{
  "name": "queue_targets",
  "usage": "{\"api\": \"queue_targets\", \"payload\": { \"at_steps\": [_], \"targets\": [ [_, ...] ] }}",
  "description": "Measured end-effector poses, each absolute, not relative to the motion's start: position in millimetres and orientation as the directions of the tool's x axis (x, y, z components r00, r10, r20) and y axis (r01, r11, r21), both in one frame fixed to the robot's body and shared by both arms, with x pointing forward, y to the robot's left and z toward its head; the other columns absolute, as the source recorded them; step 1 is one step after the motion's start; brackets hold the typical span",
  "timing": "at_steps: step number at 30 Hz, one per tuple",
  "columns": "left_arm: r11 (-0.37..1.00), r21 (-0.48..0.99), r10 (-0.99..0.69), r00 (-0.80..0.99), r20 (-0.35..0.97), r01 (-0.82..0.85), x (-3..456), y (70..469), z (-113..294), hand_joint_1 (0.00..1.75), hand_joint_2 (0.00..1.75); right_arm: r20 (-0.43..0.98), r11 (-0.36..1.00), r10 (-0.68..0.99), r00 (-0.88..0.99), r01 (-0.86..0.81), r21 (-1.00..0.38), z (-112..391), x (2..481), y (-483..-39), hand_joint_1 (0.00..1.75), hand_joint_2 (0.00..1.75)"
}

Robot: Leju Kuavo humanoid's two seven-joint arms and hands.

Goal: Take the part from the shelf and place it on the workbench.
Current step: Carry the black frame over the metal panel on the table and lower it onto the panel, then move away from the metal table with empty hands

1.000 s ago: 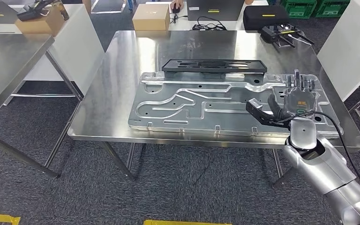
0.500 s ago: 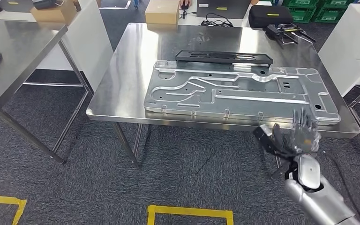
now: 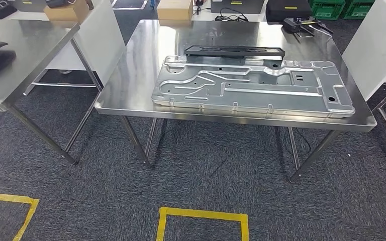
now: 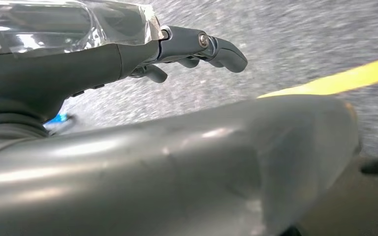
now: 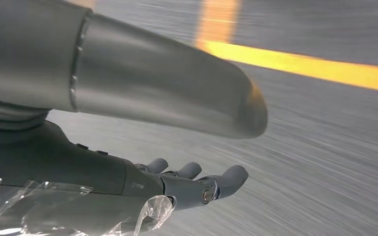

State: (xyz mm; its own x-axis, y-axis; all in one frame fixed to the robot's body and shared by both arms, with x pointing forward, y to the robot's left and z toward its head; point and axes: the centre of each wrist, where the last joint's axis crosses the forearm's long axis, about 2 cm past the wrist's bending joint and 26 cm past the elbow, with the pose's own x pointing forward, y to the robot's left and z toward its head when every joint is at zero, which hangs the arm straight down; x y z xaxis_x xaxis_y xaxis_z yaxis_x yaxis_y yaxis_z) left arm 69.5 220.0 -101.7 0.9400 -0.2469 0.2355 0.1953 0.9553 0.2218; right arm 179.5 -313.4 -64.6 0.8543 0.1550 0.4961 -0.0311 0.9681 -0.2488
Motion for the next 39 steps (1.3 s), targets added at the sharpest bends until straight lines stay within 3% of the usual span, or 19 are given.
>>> {"api": "queue_targets", "payload": {
  "at_steps": [3, 7, 11, 15, 22, 32, 39],
  "targets": [
    [0.957, 0.229, -0.231, 0.944, 0.237, 0.177, 72.6, 220.5, -101.2, 0.0, 0.0, 0.336, 0.971, 0.159, 0.928, -0.086, -0.222, -80.3, 149.5, -293.8, 0.0, 0.0],
    [0.958, 0.232, -0.223, 0.943, 0.246, 0.166, 78.2, 220.8, -100.2, 0.0, 0.0, 0.229, 0.973, 0.16, 0.96, -0.114, -0.199, -91.0, 124.3, -277.4, 0.0, 0.0],
    [0.959, 0.231, -0.221, 0.945, 0.242, 0.165, 77.1, 220.0, -100.3, 0.0, 0.0, 0.165, 0.975, 0.148, 0.975, -0.116, -0.192, -96.9, 107.9, -272.2, 0.0, 1.75],
    [0.956, 0.232, -0.235, 0.942, 0.242, 0.179, 73.7, 220.0, -100.9, 0.0, 0.0, 0.182, 0.969, 0.146, 0.972, -0.103, -0.225, -99.5, 99.4, -270.6, 0.0, 1.75],
    [0.952, 0.236, -0.255, 0.93, 0.264, 0.195, 74.0, 220.0, -100.8, 0.0, 0.0, 0.366, 0.954, 0.207, 0.907, -0.104, -0.282, -100.2, 96.5, -268.8, 0.0, 1.75],
    [0.952, 0.233, -0.254, 0.935, 0.249, 0.197, 70.0, 219.5, -101.4, 0.0, 0.0, 0.24, 0.957, 0.173, 0.955, -0.105, -0.272, -102.3, 87.9, -265.4, 0.0, 1.75],
    [0.95, 0.237, -0.262, 0.933, 0.248, 0.204, 72.0, 219.7, -101.1, 0.0, 0.0, 0.232, 0.959, 0.162, 0.959, -0.097, -0.265, -102.1, 87.8, -260.2, 0.0, 1.75]
  ]
}}
